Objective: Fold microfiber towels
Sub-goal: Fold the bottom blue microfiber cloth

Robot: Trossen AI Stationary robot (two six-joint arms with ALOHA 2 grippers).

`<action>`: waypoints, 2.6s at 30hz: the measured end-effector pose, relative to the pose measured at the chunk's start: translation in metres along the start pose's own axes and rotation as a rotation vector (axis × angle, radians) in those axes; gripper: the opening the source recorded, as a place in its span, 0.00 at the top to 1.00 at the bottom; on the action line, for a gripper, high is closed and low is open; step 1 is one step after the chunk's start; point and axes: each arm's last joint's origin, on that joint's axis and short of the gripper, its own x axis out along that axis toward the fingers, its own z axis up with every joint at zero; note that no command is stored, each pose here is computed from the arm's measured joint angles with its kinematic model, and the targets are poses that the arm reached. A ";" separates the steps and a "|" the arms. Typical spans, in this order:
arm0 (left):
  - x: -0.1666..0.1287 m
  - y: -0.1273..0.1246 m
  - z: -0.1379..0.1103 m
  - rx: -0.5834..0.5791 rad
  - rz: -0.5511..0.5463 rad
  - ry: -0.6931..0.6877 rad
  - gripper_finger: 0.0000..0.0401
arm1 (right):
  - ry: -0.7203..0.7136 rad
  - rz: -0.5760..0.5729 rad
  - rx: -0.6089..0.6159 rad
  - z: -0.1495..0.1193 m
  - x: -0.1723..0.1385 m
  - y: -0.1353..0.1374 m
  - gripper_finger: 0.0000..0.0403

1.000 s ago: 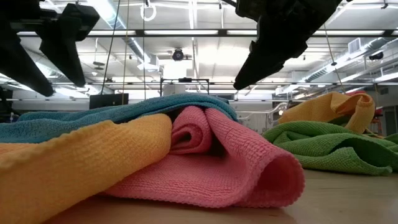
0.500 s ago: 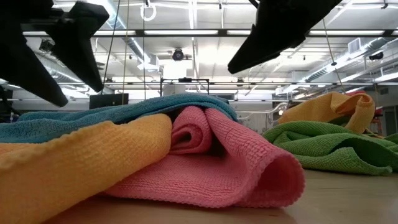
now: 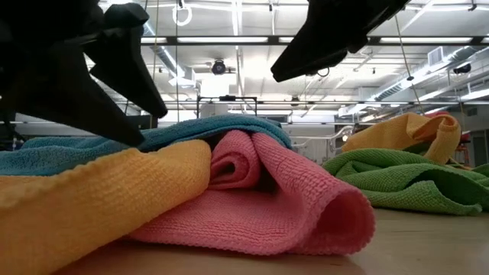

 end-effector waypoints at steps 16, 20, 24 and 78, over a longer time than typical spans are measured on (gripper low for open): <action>0.028 -0.023 -0.010 0.050 0.068 0.003 0.42 | -0.021 0.003 0.013 0.002 0.000 0.001 0.57; 0.025 -0.023 -0.012 0.092 0.108 -0.001 0.46 | -0.025 0.035 0.008 0.002 -0.002 0.004 0.57; 0.024 -0.021 -0.012 0.106 0.150 -0.007 0.54 | -0.046 0.066 0.002 0.004 -0.005 0.009 0.57; -0.017 0.039 0.020 -0.202 0.004 0.038 0.95 | -0.085 -0.170 -0.354 -0.004 0.070 0.099 0.45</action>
